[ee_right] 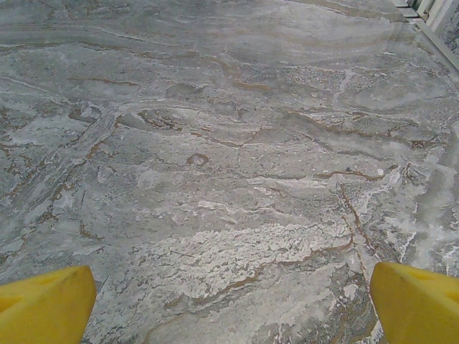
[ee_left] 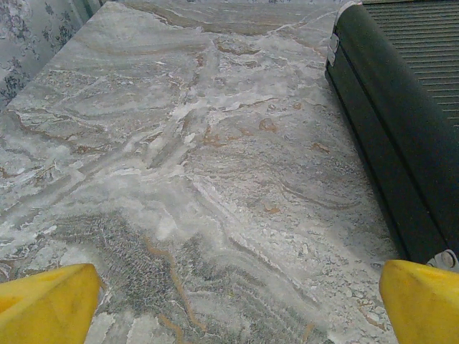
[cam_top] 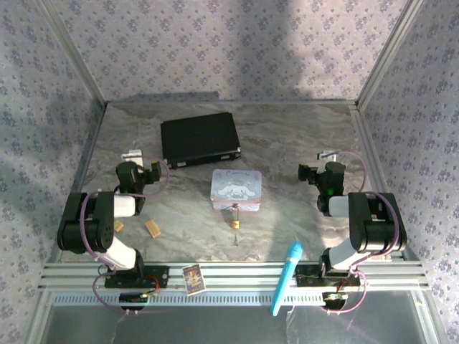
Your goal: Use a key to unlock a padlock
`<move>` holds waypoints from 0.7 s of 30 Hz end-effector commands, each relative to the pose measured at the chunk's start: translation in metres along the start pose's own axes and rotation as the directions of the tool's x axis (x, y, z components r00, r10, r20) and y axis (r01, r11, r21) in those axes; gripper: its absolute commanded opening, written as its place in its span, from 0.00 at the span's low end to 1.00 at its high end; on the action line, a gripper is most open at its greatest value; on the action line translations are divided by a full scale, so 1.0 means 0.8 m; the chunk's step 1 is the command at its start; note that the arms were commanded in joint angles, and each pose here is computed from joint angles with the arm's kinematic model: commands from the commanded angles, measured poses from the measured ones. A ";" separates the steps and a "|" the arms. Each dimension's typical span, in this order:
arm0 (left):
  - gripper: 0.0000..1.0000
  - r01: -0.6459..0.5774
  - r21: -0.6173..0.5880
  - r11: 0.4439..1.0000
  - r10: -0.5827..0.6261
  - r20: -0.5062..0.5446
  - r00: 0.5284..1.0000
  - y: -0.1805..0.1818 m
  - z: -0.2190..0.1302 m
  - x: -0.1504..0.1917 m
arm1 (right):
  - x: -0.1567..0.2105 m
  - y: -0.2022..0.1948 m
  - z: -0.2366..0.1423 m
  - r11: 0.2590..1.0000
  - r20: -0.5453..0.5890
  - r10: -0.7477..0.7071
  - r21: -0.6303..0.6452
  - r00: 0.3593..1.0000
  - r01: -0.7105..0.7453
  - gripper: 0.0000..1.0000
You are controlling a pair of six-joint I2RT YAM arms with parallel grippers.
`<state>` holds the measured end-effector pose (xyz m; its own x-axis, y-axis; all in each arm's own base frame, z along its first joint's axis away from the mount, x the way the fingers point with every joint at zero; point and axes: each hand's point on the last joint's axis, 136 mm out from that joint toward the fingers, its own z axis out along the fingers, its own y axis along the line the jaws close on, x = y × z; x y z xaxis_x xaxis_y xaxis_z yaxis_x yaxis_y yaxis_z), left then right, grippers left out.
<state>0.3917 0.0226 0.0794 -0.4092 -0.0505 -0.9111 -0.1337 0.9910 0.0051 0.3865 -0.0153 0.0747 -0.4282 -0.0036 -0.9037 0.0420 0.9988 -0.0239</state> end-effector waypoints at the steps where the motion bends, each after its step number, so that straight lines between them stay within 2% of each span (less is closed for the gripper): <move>1: 1.00 -0.003 0.013 1.000 0.003 0.037 0.999 -0.002 0.000 -0.013 | -0.012 -0.001 0.002 1.000 0.020 -0.013 -0.002 1.000 0.013 0.99; 21: 1.00 -0.002 0.020 1.000 0.001 0.042 0.999 -0.003 0.000 -0.014 | -0.012 -0.001 0.001 1.000 0.023 -0.009 -0.005 1.000 0.009 0.99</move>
<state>0.3918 0.0225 0.0795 -0.4088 -0.0505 -0.9112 -0.1334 0.9911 0.0049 0.3865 -0.0148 0.0747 -0.4281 -0.0034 -0.9037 0.0389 0.9990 -0.0223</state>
